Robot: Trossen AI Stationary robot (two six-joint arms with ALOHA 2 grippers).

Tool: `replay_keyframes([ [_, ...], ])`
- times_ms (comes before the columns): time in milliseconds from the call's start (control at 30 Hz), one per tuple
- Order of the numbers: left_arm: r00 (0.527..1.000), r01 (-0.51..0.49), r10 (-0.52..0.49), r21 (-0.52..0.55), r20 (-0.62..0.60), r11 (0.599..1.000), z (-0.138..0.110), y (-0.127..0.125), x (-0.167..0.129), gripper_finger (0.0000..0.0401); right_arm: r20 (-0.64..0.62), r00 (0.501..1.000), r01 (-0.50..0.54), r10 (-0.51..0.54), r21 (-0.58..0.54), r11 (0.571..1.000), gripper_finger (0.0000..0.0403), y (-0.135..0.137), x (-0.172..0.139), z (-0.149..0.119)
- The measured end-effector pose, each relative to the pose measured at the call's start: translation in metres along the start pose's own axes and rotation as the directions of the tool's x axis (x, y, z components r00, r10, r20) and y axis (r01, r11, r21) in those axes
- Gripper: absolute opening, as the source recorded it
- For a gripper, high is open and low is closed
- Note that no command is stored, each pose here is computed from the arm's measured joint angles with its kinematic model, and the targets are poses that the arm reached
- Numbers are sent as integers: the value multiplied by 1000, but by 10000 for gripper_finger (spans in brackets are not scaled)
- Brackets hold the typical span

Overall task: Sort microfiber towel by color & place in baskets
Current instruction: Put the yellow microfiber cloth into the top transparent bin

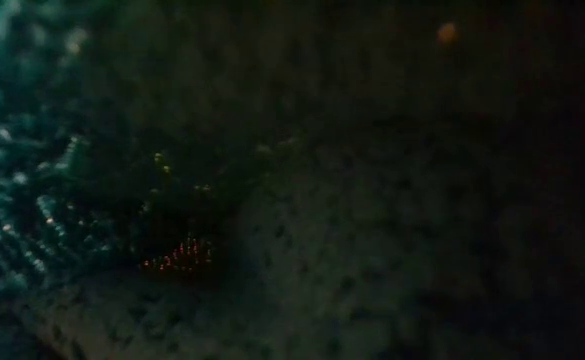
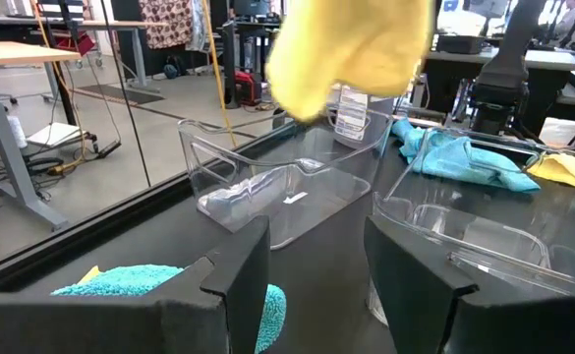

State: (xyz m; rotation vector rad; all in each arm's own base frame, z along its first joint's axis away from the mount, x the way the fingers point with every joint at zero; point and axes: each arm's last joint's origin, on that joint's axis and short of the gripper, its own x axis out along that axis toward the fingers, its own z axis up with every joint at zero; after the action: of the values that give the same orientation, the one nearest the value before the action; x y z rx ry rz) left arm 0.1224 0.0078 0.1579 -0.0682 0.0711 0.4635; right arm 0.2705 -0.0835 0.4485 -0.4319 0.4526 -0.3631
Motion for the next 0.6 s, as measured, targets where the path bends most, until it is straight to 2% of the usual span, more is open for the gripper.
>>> replay_keyframes([
  [133, 1000, 0, 0, 0, 0, 1000, 0, 0, 0, 173, -45, 999, -14, 15, 12, 1000, 0, -8, 21, -11],
  [300, 1000, 0, 0, 0, 0, 1000, 0, 0, 0, 173, -158, 987, -22, 26, 25, 999, 0, -13, 55, -32],
  [600, 1000, 0, 0, 0, 0, 1000, 0, 0, 0, 173, -394, 915, -72, 87, 53, 996, 0, -14, 109, -79],
])
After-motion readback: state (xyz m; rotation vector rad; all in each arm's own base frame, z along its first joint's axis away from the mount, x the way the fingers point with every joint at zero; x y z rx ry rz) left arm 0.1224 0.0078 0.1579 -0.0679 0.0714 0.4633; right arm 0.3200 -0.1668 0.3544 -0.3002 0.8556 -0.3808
